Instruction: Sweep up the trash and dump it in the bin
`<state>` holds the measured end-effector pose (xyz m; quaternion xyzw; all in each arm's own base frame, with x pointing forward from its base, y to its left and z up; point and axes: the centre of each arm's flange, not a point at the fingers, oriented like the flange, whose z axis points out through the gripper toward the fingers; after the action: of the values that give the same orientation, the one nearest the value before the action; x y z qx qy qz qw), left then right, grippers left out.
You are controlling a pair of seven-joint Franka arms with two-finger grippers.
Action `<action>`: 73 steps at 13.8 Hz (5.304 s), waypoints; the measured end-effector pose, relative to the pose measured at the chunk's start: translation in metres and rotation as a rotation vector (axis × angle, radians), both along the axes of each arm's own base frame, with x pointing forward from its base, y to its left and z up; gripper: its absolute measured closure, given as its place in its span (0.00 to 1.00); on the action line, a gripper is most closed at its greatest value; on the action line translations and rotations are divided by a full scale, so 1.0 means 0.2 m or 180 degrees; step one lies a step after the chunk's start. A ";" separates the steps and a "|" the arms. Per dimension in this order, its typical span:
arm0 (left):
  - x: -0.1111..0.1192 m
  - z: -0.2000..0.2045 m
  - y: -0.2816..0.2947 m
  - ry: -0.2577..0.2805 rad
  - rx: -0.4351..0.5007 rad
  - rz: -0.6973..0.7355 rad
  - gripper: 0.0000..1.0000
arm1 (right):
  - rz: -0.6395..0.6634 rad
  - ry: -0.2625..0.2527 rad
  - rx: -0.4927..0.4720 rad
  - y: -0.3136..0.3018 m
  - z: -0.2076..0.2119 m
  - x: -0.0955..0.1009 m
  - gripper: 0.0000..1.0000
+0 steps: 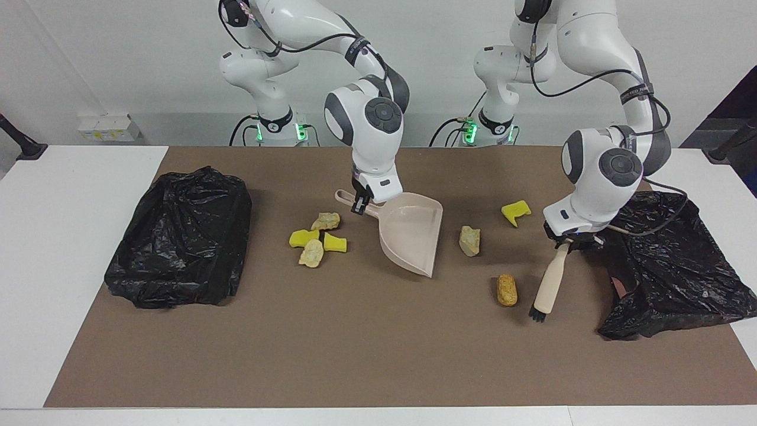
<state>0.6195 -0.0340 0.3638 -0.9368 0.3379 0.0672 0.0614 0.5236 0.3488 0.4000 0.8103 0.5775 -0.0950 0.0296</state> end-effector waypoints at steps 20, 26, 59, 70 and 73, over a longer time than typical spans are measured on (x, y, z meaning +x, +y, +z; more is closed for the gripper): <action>-0.76 -0.09 -0.92 0.0798 -0.0110 0.0261 0.74 | -0.0023 0.0088 -0.0123 0.13 -0.25 -0.23 0.68; -0.83 0.26 -0.91 0.0846 -0.0405 0.1039 0.74 | -0.0024 0.0089 -0.0124 0.12 -0.25 -0.23 0.68; -1.38 -0.04 -1.32 -0.0322 -0.0149 0.1916 0.74 | 0.0014 0.0086 -0.0077 0.14 -0.28 -0.24 0.68; -1.07 0.34 -1.02 0.0390 -0.0144 0.1861 0.74 | 0.0012 0.0090 -0.0076 0.14 -0.28 -0.24 0.68; -0.96 0.18 -0.83 0.0414 0.0041 0.1841 0.74 | 0.0011 0.0091 -0.0075 0.14 -0.28 -0.24 0.68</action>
<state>0.4284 -0.2008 0.3996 -0.9875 0.0596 0.1439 0.0239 0.4752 0.3762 0.3443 0.8075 0.5781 -0.1133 0.0310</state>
